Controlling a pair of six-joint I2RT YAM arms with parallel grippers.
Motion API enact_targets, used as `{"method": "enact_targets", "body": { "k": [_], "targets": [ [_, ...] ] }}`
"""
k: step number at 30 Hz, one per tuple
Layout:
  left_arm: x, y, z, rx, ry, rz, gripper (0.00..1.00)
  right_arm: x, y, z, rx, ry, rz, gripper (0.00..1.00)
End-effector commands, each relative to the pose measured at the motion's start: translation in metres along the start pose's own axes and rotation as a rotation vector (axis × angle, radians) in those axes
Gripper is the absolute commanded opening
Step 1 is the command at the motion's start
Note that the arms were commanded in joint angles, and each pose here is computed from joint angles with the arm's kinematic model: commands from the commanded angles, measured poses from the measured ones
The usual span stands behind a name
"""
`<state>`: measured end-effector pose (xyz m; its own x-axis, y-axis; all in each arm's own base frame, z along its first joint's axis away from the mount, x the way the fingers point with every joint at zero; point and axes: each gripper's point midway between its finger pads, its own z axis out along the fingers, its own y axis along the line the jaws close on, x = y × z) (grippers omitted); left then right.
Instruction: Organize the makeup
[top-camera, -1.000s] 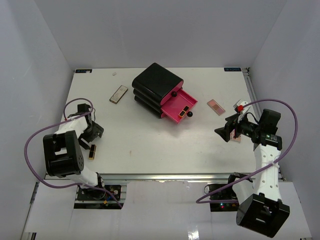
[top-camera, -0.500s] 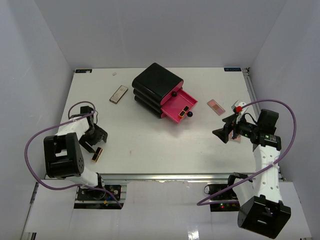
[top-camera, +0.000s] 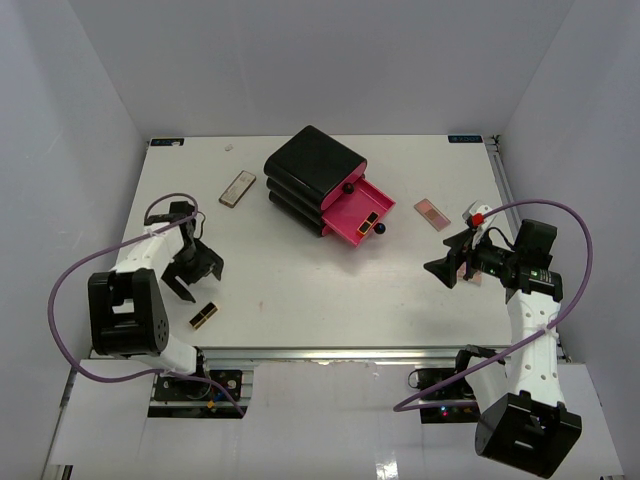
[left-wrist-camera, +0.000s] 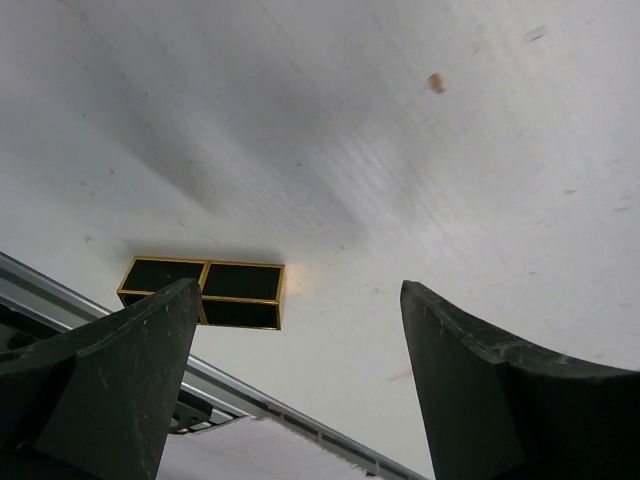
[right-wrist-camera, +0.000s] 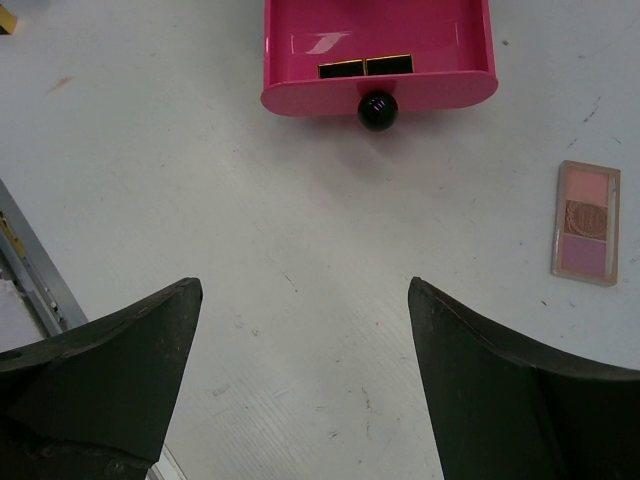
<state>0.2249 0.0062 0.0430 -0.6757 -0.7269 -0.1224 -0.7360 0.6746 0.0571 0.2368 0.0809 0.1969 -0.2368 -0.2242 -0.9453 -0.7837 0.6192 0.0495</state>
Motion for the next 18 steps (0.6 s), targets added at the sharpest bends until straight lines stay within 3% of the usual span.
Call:
{"method": "enact_targets", "body": {
  "k": [1,5,13,18],
  "targets": [
    [-0.02,-0.015,-0.038,0.088,-0.101,-0.184,0.92,-0.006,0.007,0.0,-0.033,-0.024,-0.025,0.9],
    [-0.003,-0.018,-0.053,0.17,-0.063,-0.419,0.91,-0.005,0.006,0.001,-0.033,-0.022,-0.026,0.9],
    [0.022,0.012,-0.057,0.204,-0.073,-0.876,0.86,-0.004,0.006,0.001,-0.038,-0.021,-0.023,0.9],
    [0.028,0.015,-0.044,0.181,-0.047,-0.996,0.85,-0.002,0.006,0.002,-0.039,-0.018,-0.017,0.9]
  ]
}}
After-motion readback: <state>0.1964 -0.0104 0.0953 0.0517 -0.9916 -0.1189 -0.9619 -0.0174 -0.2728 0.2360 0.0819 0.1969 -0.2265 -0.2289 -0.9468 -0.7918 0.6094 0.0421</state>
